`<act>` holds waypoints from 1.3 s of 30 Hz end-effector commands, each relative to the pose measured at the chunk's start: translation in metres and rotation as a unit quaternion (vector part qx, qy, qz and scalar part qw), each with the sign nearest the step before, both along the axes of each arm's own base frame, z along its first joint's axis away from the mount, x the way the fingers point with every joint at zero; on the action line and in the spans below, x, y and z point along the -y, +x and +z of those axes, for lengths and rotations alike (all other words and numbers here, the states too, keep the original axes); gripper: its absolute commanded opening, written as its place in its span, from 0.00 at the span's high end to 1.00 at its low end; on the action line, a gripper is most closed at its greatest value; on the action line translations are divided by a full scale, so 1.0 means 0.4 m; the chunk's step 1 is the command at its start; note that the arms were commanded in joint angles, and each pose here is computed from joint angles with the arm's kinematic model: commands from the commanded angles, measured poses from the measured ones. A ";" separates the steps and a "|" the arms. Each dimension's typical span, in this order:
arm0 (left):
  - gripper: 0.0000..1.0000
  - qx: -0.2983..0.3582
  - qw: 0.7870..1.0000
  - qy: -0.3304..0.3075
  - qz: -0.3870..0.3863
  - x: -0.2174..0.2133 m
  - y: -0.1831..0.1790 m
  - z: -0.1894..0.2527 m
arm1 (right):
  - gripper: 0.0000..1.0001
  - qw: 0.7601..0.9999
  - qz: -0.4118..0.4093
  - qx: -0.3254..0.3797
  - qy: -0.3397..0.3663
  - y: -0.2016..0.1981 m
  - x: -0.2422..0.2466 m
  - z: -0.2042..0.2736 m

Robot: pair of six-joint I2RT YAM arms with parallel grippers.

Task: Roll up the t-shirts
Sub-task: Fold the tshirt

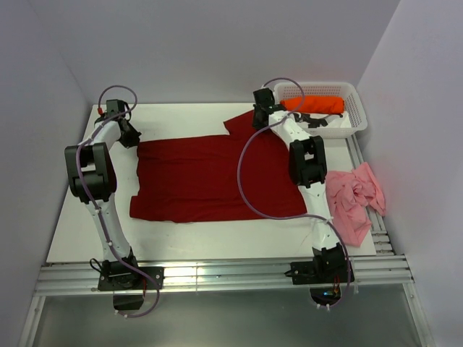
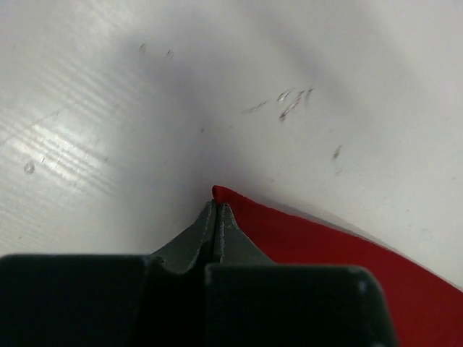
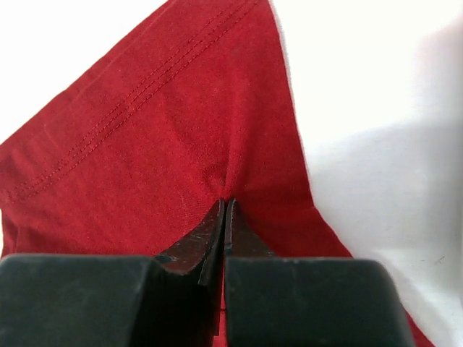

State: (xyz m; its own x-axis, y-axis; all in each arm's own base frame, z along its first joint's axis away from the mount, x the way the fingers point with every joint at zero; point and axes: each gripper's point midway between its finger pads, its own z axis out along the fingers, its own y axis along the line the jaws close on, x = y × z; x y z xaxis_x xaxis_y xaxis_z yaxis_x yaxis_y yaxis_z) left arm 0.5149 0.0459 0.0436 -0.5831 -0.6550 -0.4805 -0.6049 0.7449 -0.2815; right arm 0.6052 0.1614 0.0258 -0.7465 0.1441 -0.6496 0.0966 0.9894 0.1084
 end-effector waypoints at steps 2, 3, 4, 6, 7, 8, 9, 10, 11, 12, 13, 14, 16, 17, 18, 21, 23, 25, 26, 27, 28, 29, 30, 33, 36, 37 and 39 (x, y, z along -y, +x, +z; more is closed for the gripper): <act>1.00 0.031 1.000 -0.001 -0.001 0.003 0.062 0.052 | 1.00 0.994 -0.047 0.084 0.042 0.057 0.065 0.165; 1.00 0.033 0.999 0.000 -0.002 0.003 0.067 0.054 | 1.00 0.994 -0.049 0.080 0.051 0.049 0.064 0.155; 1.00 0.034 0.999 -0.001 -0.004 0.003 0.073 0.055 | 1.00 0.993 -0.052 0.087 0.058 0.051 0.075 0.174; 1.00 0.037 0.999 0.000 -0.004 0.002 0.078 0.063 | 1.00 0.992 -0.052 0.092 0.073 0.050 0.074 0.174; 1.00 0.036 0.999 0.001 -0.005 0.004 0.077 0.061 | 1.00 0.991 -0.052 0.095 0.076 0.052 0.075 0.177; 1.00 0.037 0.999 0.001 -0.004 0.002 0.076 0.062 | 1.00 0.990 -0.053 0.101 0.079 0.054 0.077 0.190; 1.00 0.038 0.999 0.001 -0.005 0.002 0.076 0.063 | 1.00 0.991 -0.054 0.099 0.078 0.049 0.076 0.182; 1.00 0.041 0.999 0.002 -0.007 0.002 0.075 0.065 | 1.00 0.990 -0.053 0.101 0.079 0.048 0.077 0.186; 1.00 0.043 0.999 0.003 -0.009 0.005 0.076 0.067 | 1.00 0.989 -0.052 0.110 0.082 0.050 0.077 0.202; 1.00 0.044 0.999 0.002 -0.012 0.005 0.071 0.068 | 1.00 0.990 -0.053 0.104 0.080 0.041 0.079 0.187; 1.00 0.049 0.999 0.003 -0.013 0.005 0.074 0.074 | 1.00 0.990 -0.052 0.106 0.081 0.037 0.077 0.188; 1.00 0.051 0.999 0.002 -0.015 0.007 0.073 0.074 | 1.00 0.989 -0.051 0.113 0.084 0.040 0.078 0.194; 1.00 0.055 0.998 0.000 -0.020 0.013 0.071 0.080 | 1.00 0.989 -0.048 0.115 0.085 0.027 0.076 0.200; 1.00 0.057 0.998 -0.001 -0.020 0.012 0.070 0.082 | 1.00 0.987 -0.044 0.122 0.089 0.028 0.072 0.211; 1.00 0.058 0.998 -0.002 -0.021 0.015 0.069 0.084 | 1.00 0.987 -0.042 0.125 0.091 0.020 0.073 0.219; 1.00 0.068 0.997 -0.002 -0.022 0.015 0.064 0.105 | 1.00 0.986 -0.040 0.130 0.095 0.007 0.073 0.227; 1.00 0.069 0.997 -0.001 -0.020 0.017 0.059 0.110 | 1.00 0.984 -0.039 0.142 0.098 0.003 0.075 0.253; 1.00 0.075 0.997 -0.003 -0.020 0.017 0.054 0.121 | 1.00 0.984 -0.037 0.143 0.103 -0.011 0.074 0.260; 1.00 0.076 0.997 -0.003 -0.020 0.018 0.051 0.125 | 1.00 0.983 -0.036 0.147 0.103 -0.012 0.074 0.266; 1.00 0.078 0.997 -0.003 -0.020 0.020 0.046 0.130 | 1.00 0.984 -0.032 0.142 0.106 -0.020 0.070 0.256; 1.00 0.079 0.997 -0.003 -0.019 0.019 0.044 0.132 | 1.00 0.984 -0.027 0.140 0.107 -0.025 0.066 0.256; 1.00 0.080 0.997 -0.004 -0.019 0.019 0.042 0.135 | 1.00 0.983 -0.024 0.144 0.110 -0.028 0.062 0.266; 0.99 0.081 0.997 -0.004 -0.020 0.020 0.037 0.139 | 1.00 0.984 -0.026 0.140 0.109 -0.035 0.066 0.257; 1.00 0.084 0.996 -0.002 -0.019 0.021 0.027 0.148 | 1.00 0.984 -0.024 0.138 0.110 -0.054 0.066 0.254; 1.00 0.088 0.996 0.000 -0.015 0.018 0.018 0.161 | 1.00 0.984 -0.023 0.134 0.110 -0.069 0.066 0.252; 1.00 0.088 0.996 0.000 -0.015 0.019 0.016 0.163 | 1.00 0.985 -0.022 0.131 0.110 -0.075 0.065 0.247; 1.00 0.090 0.996 -0.001 -0.014 0.021 0.011 0.169 | 1.00 0.985 -0.025 0.130 0.109 -0.088 0.068 0.248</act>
